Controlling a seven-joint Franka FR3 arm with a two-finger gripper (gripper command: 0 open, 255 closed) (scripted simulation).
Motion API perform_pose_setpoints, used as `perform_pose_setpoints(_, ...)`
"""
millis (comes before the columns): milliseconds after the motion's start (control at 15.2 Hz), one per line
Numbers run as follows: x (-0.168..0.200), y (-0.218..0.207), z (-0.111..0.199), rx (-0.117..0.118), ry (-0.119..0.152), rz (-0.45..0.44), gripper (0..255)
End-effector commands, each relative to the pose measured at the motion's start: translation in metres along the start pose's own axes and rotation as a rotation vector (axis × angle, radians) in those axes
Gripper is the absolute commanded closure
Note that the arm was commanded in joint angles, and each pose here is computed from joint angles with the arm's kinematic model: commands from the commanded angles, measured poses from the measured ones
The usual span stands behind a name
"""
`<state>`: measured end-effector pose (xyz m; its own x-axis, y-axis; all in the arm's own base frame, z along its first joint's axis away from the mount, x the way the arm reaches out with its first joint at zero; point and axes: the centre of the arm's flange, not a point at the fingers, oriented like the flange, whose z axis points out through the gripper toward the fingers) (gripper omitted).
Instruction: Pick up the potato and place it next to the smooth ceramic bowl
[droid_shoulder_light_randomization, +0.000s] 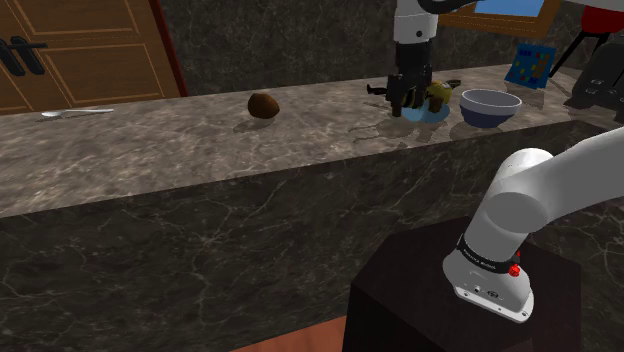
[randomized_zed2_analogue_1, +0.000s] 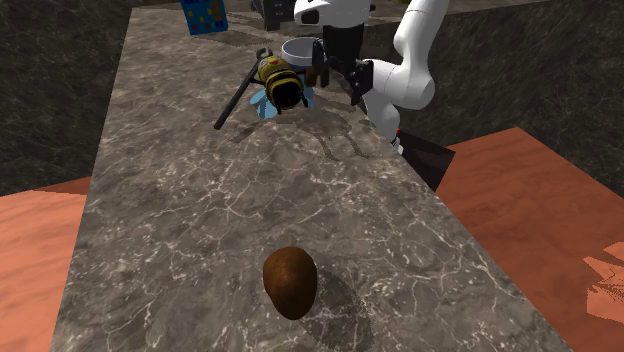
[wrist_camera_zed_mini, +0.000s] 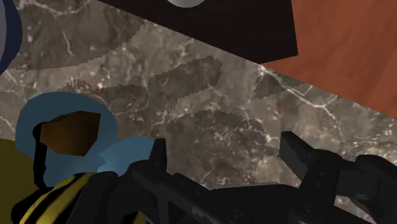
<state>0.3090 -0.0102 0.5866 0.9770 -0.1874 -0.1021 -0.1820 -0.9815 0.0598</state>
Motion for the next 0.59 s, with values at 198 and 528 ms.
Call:
perform_pose_setpoints(198, 0.032, 0.004, 0.006, 0.044, 0.046, -0.096, 0)
perform_pose_setpoints(528, 0.087, 0.004, 0.014, 0.119, 0.122, -0.255, 0)
